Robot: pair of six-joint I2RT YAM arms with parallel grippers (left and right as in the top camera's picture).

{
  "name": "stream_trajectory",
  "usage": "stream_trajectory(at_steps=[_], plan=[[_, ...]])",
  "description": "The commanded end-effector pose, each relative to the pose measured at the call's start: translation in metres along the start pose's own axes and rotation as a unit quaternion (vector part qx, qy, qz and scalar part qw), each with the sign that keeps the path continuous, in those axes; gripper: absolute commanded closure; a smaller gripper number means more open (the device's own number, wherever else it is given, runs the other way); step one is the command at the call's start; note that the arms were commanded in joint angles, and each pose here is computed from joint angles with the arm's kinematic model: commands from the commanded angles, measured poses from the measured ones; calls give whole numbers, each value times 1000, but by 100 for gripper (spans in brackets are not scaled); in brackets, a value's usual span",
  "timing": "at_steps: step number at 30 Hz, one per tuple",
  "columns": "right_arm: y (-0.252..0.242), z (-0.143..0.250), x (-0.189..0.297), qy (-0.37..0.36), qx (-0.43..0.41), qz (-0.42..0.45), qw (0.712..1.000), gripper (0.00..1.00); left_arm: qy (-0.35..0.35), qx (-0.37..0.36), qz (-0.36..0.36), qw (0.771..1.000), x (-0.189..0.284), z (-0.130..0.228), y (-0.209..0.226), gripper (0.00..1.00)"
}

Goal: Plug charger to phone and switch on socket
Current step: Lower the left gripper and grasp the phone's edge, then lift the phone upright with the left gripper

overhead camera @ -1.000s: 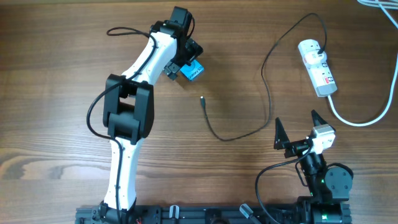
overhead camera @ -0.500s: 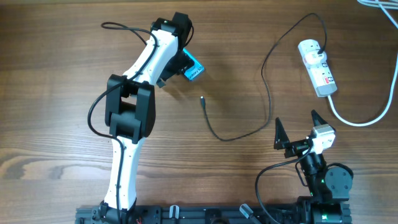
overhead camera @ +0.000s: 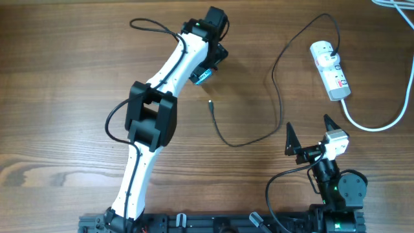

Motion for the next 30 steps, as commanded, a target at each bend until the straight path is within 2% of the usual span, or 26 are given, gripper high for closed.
stream_trajectory(at_steps=[1,7,12,15,21,30], plan=[[-2,-1,0,-5,-4,7,1000,0,7,33,-17,999,-16,-9,9,1],[-2,-1,0,-5,-4,7,1000,0,43,33,-65,996,-47,-2,24,1],[-2,-1,0,-5,-4,7,1000,0,41,26,-93,994,-47,-5,34,1],[-2,-1,0,-5,-4,7,1000,0,32,-7,-111,993,-47,-10,41,1],[-2,-1,0,-5,-4,7,1000,0,22,-48,-92,994,-49,-24,41,1],[-2,-1,0,-5,-4,7,1000,0,-15,-43,-64,997,-52,-32,30,1]])
Point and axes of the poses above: each gripper's point midway between its finger pads, its own x axis back along the fingers, its own y axis along the line the jaws close on, z = x × y, the point moved 9 cm from there along x, back along the fingers, and after that the axes turned 6 degrees about -x, right-handed, at the moved point
